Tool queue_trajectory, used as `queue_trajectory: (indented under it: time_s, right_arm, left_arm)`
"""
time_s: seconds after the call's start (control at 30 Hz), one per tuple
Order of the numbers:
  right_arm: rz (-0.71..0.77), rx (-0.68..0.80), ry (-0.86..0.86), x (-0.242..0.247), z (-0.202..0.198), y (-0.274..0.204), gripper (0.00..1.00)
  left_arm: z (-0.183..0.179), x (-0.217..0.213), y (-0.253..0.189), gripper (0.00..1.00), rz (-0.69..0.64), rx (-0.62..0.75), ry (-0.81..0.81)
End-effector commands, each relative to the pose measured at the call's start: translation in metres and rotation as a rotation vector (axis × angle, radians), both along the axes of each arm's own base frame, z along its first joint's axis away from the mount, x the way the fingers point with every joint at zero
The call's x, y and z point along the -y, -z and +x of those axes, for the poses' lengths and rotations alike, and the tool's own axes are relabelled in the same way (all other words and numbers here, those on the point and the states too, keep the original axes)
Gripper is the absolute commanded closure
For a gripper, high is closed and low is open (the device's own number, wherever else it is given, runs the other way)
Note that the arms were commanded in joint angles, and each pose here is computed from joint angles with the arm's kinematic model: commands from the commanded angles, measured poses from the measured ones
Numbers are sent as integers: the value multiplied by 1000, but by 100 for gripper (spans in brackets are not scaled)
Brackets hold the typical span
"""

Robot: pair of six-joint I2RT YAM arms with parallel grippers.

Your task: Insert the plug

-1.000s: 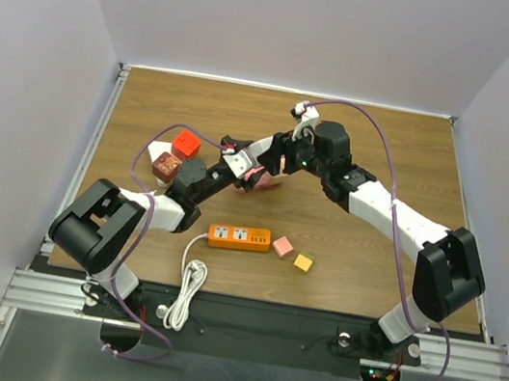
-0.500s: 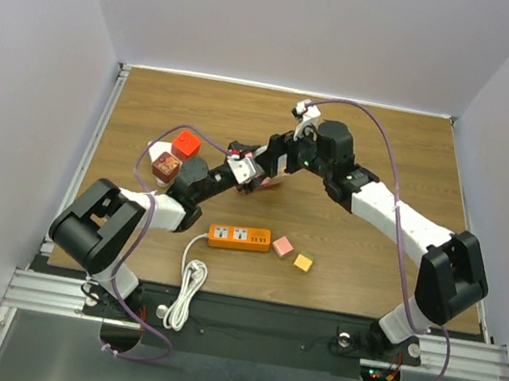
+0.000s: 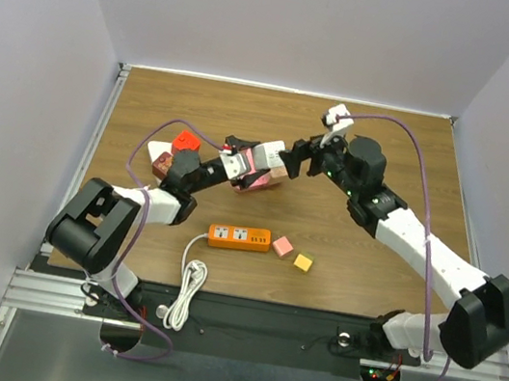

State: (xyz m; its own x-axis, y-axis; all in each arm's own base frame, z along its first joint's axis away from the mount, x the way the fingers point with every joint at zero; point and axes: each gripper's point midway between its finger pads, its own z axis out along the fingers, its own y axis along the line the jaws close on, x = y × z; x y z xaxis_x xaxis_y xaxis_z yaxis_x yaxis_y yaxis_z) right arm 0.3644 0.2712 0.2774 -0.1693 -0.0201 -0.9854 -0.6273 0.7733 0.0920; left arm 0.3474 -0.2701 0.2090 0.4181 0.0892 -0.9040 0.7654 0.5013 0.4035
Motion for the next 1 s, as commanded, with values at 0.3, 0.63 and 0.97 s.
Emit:
queue_trajectory:
  time_s: [0.3, 0.63, 0.97]
  right_arm:
    - [-234, 516, -548, -2, -100, 35, 0]
    - [-293, 602, -617, -12, -96, 33, 0]
    - [-277, 680, -699, -26, -118, 13, 0]
  left_arm:
    - [-66, -5, -48, 100, 21, 12, 353]
    - [-110, 0, -31, 100, 96, 29, 535]
    - [-93, 10, -21, 100, 130, -19, 500]
